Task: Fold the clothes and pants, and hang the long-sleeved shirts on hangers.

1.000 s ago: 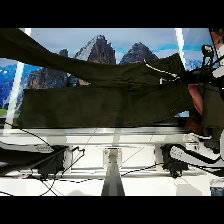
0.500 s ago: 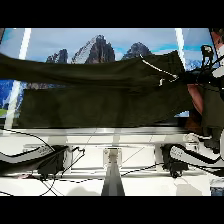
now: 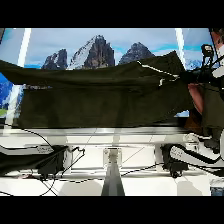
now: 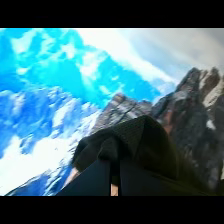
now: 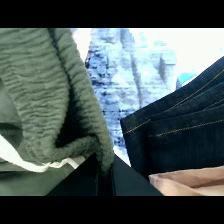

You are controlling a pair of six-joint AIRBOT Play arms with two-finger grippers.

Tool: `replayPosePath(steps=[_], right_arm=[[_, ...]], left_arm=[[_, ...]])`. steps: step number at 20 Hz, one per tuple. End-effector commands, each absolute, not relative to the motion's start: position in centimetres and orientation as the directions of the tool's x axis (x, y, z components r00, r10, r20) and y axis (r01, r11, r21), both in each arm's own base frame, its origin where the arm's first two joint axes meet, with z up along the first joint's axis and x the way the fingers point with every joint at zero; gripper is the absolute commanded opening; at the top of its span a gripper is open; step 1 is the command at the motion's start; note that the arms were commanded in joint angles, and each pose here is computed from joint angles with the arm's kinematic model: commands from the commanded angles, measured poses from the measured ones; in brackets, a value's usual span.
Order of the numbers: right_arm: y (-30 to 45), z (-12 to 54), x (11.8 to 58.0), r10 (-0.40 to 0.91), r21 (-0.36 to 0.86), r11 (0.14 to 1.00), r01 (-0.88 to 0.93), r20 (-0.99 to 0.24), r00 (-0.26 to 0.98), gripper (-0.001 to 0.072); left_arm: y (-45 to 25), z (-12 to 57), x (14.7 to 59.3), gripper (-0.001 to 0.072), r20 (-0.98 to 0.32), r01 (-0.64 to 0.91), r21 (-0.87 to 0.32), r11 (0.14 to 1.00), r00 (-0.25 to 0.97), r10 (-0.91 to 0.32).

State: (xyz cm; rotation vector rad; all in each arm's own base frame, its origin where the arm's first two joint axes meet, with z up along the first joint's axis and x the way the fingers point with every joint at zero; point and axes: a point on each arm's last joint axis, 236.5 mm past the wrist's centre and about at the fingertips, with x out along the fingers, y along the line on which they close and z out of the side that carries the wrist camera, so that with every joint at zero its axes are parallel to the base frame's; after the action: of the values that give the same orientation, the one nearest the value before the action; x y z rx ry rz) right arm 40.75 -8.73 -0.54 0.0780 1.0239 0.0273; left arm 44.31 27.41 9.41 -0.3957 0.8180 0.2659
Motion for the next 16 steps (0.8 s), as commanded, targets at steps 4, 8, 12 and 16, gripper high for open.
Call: replayPosePath(steps=[4, 8, 12, 16], right_arm=[[-9.9, 0.3, 44.9, 0.021, 0.114, 0.989, 0.099, -0.754, 0.657, 0.0036], [-10.7, -1.7, 47.6, 0.011, 0.213, 0.957, 0.198, -0.707, 0.707, 0.0036], [-11.8, -3.2, 48.9, -0.023, 0.252, 0.931, 0.265, -0.685, 0.729, 0.0036], [-11.9, -3.2, 49.2, -0.033, 0.243, 0.933, 0.267, -0.678, 0.734, 0.0039]], left_arm=[[25.2, 5.4, 49.5, 0.0018, -0.717, -0.349, -0.324, 0.880, 0.697, 0.012], [24.8, 4.1, 53.2, 0.0018, -0.668, -0.344, -0.299, 0.890, 0.742, 0.062], [25.1, 4.8, 56.6, 0.0019, -0.576, -0.353, -0.263, 0.898, 0.804, 0.147], [24.3, 5.2, 58.6, 0.0043, -0.520, -0.347, -0.244, 0.906, 0.835, 0.179]])
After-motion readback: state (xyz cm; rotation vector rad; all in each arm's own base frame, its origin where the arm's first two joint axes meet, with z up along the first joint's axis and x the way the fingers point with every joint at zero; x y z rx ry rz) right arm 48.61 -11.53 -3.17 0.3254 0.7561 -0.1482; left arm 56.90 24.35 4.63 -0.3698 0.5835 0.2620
